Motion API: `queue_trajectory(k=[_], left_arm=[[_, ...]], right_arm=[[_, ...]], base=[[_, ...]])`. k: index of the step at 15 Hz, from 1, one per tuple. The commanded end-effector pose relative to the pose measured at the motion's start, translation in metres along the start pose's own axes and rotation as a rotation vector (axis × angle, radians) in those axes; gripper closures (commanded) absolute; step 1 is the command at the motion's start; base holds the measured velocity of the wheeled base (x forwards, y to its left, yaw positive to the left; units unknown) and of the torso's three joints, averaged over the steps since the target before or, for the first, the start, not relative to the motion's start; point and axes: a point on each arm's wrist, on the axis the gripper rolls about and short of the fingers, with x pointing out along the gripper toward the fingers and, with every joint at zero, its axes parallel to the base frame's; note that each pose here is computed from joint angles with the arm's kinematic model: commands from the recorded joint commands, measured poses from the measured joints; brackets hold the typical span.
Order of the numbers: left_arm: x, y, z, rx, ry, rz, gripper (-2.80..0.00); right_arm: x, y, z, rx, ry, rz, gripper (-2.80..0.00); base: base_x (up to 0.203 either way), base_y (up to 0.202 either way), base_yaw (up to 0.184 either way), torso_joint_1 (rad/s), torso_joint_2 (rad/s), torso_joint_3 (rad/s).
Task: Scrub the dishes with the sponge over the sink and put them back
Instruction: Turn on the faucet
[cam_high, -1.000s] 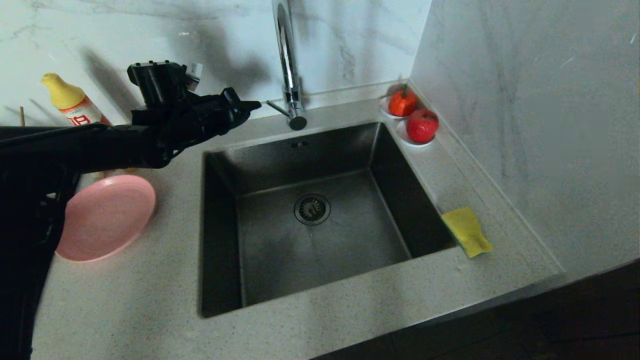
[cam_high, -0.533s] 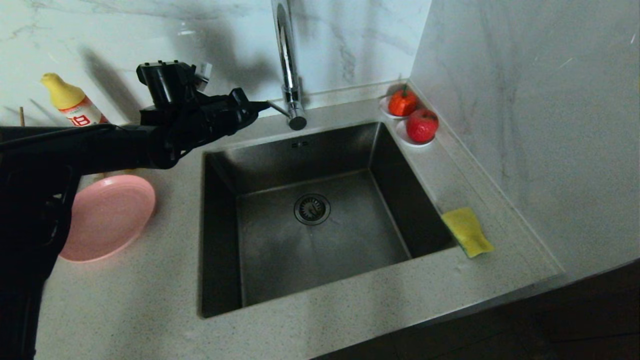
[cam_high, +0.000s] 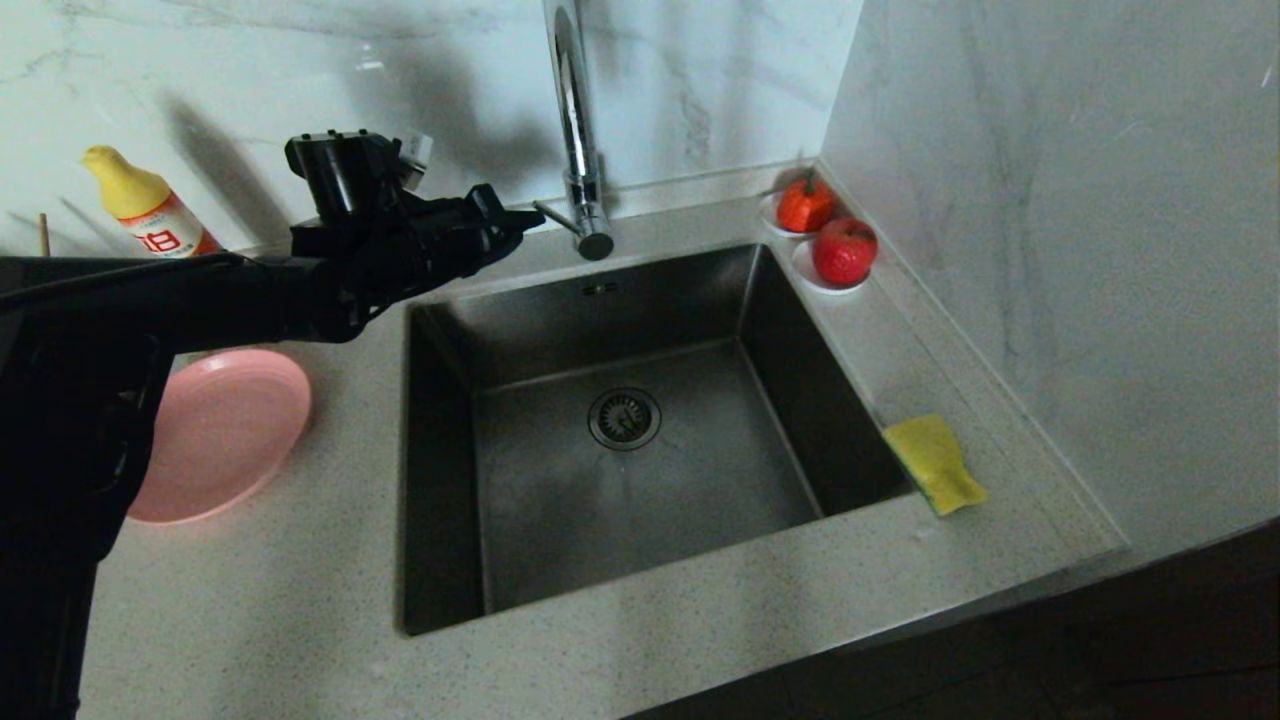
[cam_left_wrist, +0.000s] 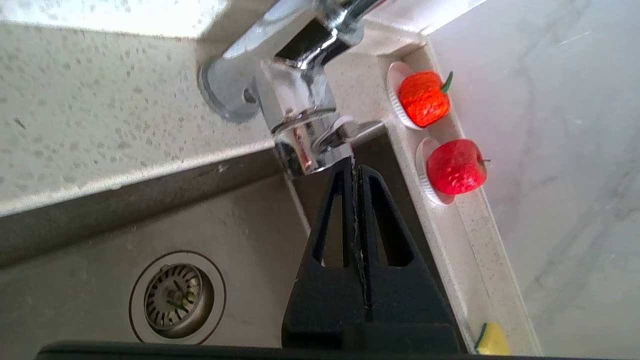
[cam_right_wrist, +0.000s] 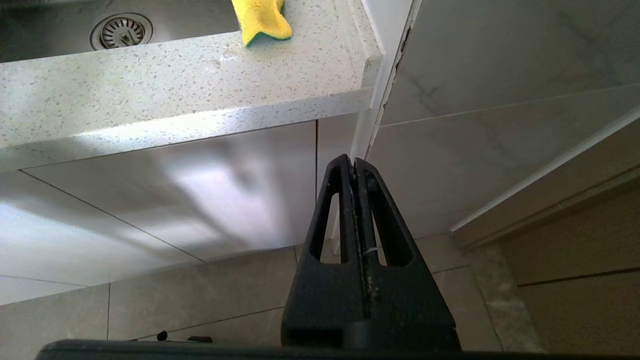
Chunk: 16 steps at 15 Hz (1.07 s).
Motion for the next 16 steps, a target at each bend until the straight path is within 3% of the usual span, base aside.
queue_trajectory(k=[1, 4, 8, 12, 16], left_arm=[[0.001, 0.001, -0.001, -0.004, 0.001, -0.002, 0.0], [0.001, 0.001, -0.001, -0.007, 0.003, 0.001, 0.0], [-0.008, -0.014, 0.015, 0.017, -0.033, -0.019, 0.0], [-0.009, -0.01, 0.015, 0.027, -0.045, -0.015, 0.0], [-0.003, -0.002, 0.01, 0.075, -0.059, -0.025, 0.0]], right_arm=[[0.0, 0.0, 0.0, 0.0, 0.0, 0.0, 0.0], [0.0, 0.0, 0.0, 0.0, 0.0, 0.0, 0.0], [0.0, 0.0, 0.0, 0.0, -0.001, 0.0, 0.0], [0.0, 0.0, 0.0, 0.0, 0.0, 0.0, 0.0], [0.0, 0.0, 0.0, 0.0, 0.0, 0.0, 0.0]], base=[[0.0, 0.0, 0.0, 0.0, 0.0, 0.0], [0.0, 0.0, 0.0, 0.0, 0.0, 0.0], [0.0, 0.0, 0.0, 0.0, 0.0, 0.0], [0.0, 0.0, 0.0, 0.0, 0.0, 0.0], [0.0, 0.0, 0.0, 0.0, 0.0, 0.0]])
